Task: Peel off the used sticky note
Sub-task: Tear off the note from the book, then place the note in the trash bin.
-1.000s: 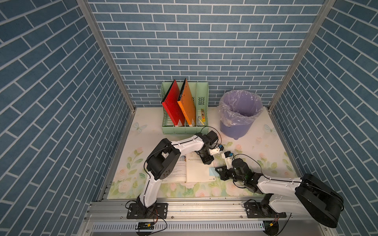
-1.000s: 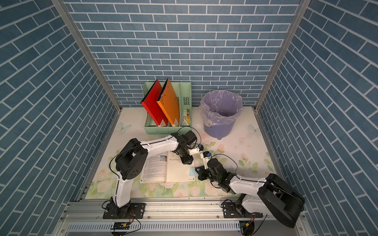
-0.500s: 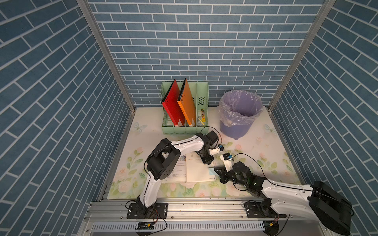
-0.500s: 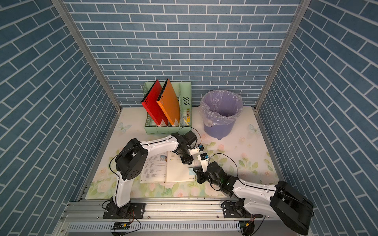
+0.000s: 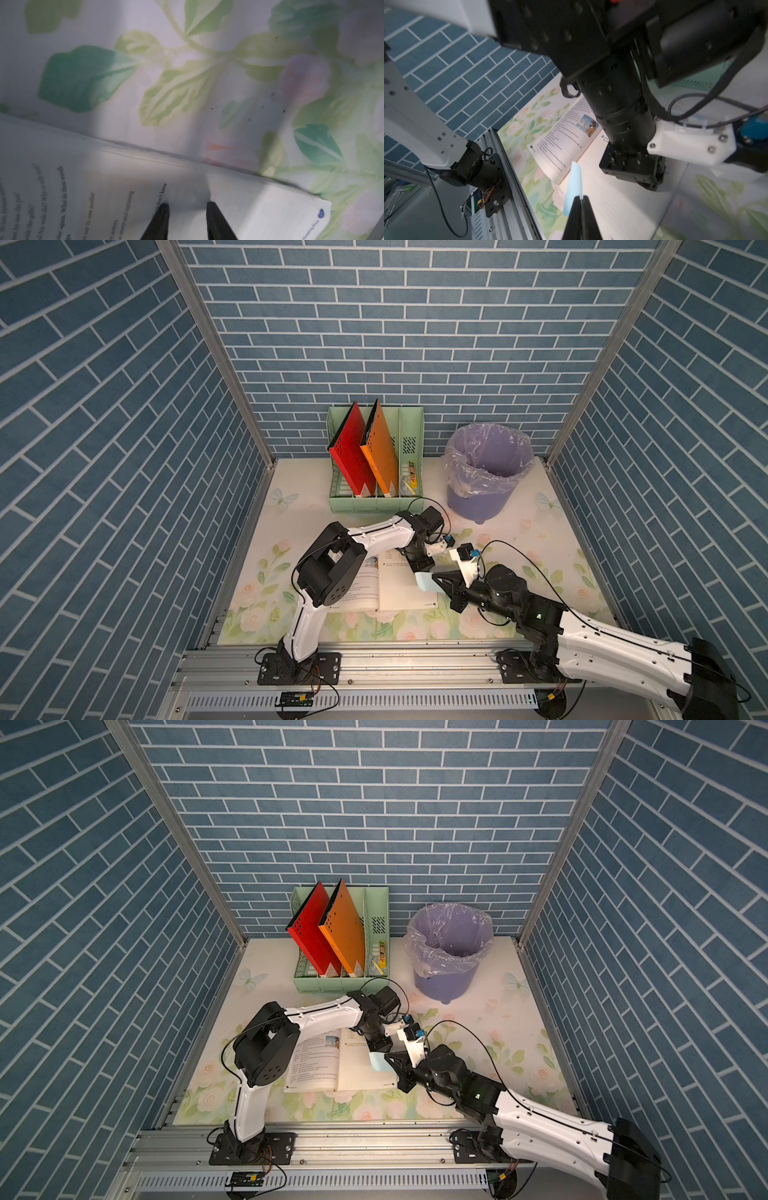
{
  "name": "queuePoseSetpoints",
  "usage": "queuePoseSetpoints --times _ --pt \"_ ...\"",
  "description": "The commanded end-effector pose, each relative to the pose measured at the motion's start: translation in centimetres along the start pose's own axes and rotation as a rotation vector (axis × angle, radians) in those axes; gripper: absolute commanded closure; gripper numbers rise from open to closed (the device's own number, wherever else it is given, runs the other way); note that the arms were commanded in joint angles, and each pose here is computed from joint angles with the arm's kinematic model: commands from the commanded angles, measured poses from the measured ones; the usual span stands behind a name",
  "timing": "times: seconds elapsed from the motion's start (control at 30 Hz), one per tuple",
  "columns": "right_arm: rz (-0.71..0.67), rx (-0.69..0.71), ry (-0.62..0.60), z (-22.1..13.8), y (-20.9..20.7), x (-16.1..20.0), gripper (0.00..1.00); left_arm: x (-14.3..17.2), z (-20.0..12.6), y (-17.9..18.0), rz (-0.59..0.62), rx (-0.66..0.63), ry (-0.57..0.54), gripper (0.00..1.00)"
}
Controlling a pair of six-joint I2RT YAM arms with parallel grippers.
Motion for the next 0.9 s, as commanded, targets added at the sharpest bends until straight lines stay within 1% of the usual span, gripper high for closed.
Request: queuePoseSetpoints --times 0.0,0.1,0.23,0.3,0.37,0.43,0.53,0.57,0.63,0.67,0.77,0.87 --pt "-0.082 0.038 -0.101 -2.2 1.4 -5.2 1.0 1.4 1.0 0.7 0.001 -0.005 0.046 0.63" --pt "-0.101 0.132 -0.197 -4.2 1.8 -10.4 1.0 1.1 -1.0 1.3 -0.022 0.017 0.0 0.62" --pt "-0.095 0.293 -0.294 -6.2 0.7 -17.4 1.0 0.8 -4.3 2.5 -0.056 0.034 -0.066 0.59" --pt "-0.078 0.396 -0.293 -6.4 -0.8 -20.4 1.0 0.8 -5.9 2.9 -0.068 0.045 -0.093 0.57" --pt "-0.055 0.514 -0.269 -5.8 -3.4 -23.0 1.0 1.0 -7.6 3.2 -0.078 0.045 -0.118 0.52" --pt "-0.029 0.596 -0.246 -5.2 -5.9 -25.1 1.0 1.5 -9.5 3.4 -0.087 0.057 -0.141 0.41" --pt "0.023 0.693 -0.23 -4.6 -10.1 -27.6 1.0 2.4 -12.6 4.0 -0.119 0.041 -0.187 0.24" --pt "0.036 0.732 -0.232 -4.9 -11.4 -28.3 1.0 2.9 -13.6 4.4 -0.133 0.028 -0.206 0.18" --pt "0.062 0.811 -0.201 -4.4 -14.8 -29.1 1.0 4.2 -16.0 5.1 -0.169 -0.013 -0.25 0.02" --pt "0.065 0.833 -0.192 -4.3 -15.7 -29.4 1.0 4.9 -16.8 5.5 -0.187 -0.032 -0.266 0.0" --pt "0.075 0.897 -0.145 -3.6 -18.6 -29.4 1.0 7.2 -19.0 6.4 -0.247 -0.077 -0.301 0.0" --pt "0.059 0.953 -0.106 -2.8 -20.6 -29.1 1.0 9.4 -19.9 6.9 -0.299 -0.105 -0.322 0.0"
Point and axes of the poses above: each gripper's point midway between its finger pads, its own z axis out along the fingers, its own y axis along the line the jaws close on, x = y × z, the point moved 6 cm from there along -z, back along the fingers, and after that the axes turned 2 degrees about -z, right-handed, at the moved point
